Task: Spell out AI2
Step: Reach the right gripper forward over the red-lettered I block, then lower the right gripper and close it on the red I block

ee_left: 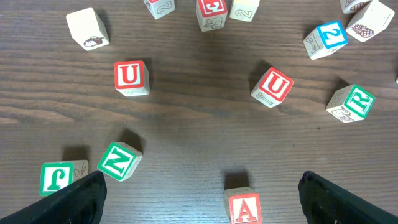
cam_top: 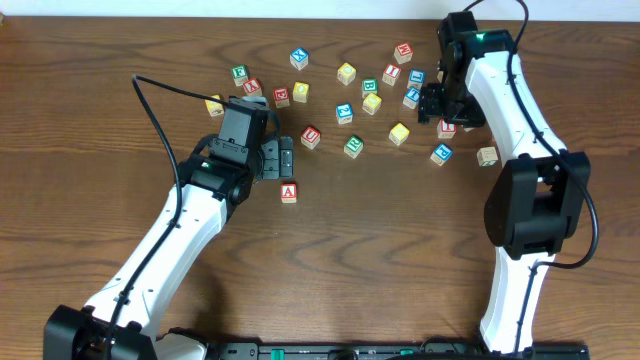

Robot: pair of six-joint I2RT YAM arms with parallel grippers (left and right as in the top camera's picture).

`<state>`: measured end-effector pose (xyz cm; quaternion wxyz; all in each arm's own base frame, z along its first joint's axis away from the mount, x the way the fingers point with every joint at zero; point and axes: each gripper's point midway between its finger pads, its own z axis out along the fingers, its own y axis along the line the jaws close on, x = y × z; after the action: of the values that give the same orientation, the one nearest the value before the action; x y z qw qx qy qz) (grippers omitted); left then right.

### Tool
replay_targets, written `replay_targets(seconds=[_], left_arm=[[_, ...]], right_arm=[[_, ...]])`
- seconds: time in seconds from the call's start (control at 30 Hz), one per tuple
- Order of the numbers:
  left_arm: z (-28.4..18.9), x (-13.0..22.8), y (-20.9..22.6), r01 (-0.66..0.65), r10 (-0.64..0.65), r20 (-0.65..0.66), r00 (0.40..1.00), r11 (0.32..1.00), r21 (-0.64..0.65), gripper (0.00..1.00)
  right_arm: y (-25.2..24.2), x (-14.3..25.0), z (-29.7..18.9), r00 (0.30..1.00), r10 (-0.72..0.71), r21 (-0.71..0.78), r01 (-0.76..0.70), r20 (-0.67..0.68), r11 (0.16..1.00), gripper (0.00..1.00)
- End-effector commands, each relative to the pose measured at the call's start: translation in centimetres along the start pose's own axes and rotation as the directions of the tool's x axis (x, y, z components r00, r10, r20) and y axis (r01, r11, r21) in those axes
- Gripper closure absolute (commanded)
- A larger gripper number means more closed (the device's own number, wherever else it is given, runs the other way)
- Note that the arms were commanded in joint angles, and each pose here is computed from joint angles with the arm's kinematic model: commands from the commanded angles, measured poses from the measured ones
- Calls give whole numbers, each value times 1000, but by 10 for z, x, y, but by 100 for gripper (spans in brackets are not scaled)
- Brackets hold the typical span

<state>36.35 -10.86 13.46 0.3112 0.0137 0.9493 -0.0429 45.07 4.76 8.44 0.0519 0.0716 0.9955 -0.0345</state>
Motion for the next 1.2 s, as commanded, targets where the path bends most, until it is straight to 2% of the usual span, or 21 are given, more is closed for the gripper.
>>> replay_targets(seconds=[0.0, 0.2, 0.5, 0.77, 0.93, 1.07, 1.17], left_arm=[[-8, -12, 0, 2, -2, 34, 999, 1000, 1, 3], [-8, -12, 0, 2, -2, 34, 999, 1000, 1, 3], [-8, -12, 0, 2, -2, 34, 999, 1000, 1, 3], [-7, -12, 0, 1, -1, 34, 999, 1000, 1, 3], [-8, -12, 0, 2, -2, 34, 999, 1000, 1, 3], [-8, -12, 0, 2, -2, 34, 999, 1000, 1, 3], [-8, -12, 0, 2, -2, 34, 999, 1000, 1, 3]], right_arm=[[-5, -7, 0, 1000, 15, 31, -16, 22, 999, 25], [-5, -9, 8, 1000, 17, 32, -17, 18, 999, 24], [-6, 0, 52, 997, 14, 57, -10, -76, 998, 28], [-20, -4, 54, 997, 37, 58, -33, -74, 998, 30], [-31, -5, 54, 995, 63, 61, -58, -79, 996, 34], [-29, -5, 55, 995, 54, 37, -51, -86, 998, 44], [-27, -4, 55, 995, 51, 27, -49, -89, 998, 44]])
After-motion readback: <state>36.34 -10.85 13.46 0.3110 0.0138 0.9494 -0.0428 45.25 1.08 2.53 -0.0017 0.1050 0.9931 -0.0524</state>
